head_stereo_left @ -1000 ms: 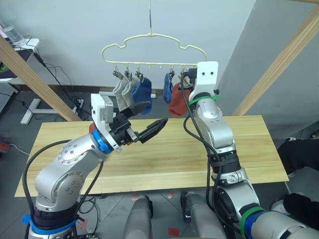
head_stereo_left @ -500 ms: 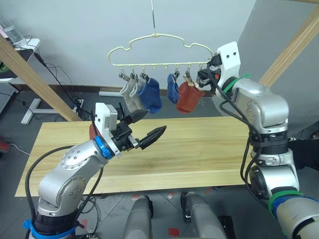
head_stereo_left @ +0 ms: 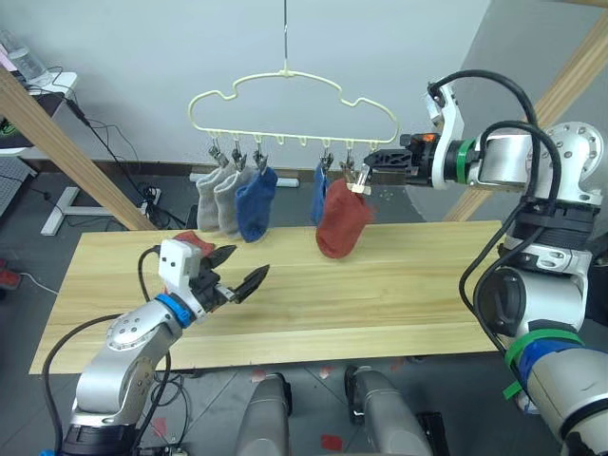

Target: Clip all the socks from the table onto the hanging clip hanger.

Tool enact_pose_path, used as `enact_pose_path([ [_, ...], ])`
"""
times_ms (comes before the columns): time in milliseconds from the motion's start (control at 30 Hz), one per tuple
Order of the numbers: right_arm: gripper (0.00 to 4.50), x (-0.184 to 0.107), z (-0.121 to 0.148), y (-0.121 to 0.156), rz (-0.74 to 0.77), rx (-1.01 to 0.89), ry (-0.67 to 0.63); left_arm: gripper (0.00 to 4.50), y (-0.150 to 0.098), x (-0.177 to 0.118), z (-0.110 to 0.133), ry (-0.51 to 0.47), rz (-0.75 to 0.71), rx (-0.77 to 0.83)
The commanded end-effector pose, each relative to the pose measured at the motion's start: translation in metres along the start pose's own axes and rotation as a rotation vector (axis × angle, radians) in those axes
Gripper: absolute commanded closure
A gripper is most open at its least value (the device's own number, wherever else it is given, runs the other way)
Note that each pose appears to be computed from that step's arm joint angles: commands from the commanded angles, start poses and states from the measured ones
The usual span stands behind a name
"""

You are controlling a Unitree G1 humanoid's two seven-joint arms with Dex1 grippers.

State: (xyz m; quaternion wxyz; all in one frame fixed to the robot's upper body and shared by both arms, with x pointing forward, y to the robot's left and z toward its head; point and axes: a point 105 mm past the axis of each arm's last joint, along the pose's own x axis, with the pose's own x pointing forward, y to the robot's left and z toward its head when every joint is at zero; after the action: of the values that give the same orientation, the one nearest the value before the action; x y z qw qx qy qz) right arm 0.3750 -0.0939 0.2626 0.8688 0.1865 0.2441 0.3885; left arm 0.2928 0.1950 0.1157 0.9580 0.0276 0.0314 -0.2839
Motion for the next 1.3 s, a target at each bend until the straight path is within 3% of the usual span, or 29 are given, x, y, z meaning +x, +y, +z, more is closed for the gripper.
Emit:
enact_pose_path([
  [33, 4.49, -0.006, 0.010, 0.014, 0.069, -0.021, -0.019, 0.00, 0.027, -0.013, -0.001, -0.006, 0.101, 0.069],
  [300, 4.49, -0.006, 0.009, 0.019, 0.082, -0.036, 0.007, 0.00, 0.079, -0.024, -0.023, 0.063, 0.301, 0.147],
  [533, 4.49, -0.002, 0.008, 0.026, 0.099, -0.041, 0.015, 0.00, 0.108, -0.014, -0.055, 0.185, 0.375, 0.047],
  [667, 4.49, -0.002, 0.008, 0.026, 0.098, -0.040, 0.014, 0.00, 0.132, -0.012, -0.057, 0.221, 0.491, 0.042],
  [800, 4.49, -0.003, 0.008, 0.025, 0.084, -0.040, 0.011, 0.00, 0.140, -0.006, -0.063, 0.259, 0.503, -0.013],
  [1067, 4.49, -0.003, 0.007, 0.023, 0.060, -0.041, 0.009, 0.00, 0.159, -0.024, -0.077, 0.295, 0.573, -0.130],
  [1300, 4.49, -0.003, 0.008, 0.024, 0.064, -0.029, -0.001, 0.00, 0.138, -0.006, -0.093, 0.311, 0.447, -0.315],
])
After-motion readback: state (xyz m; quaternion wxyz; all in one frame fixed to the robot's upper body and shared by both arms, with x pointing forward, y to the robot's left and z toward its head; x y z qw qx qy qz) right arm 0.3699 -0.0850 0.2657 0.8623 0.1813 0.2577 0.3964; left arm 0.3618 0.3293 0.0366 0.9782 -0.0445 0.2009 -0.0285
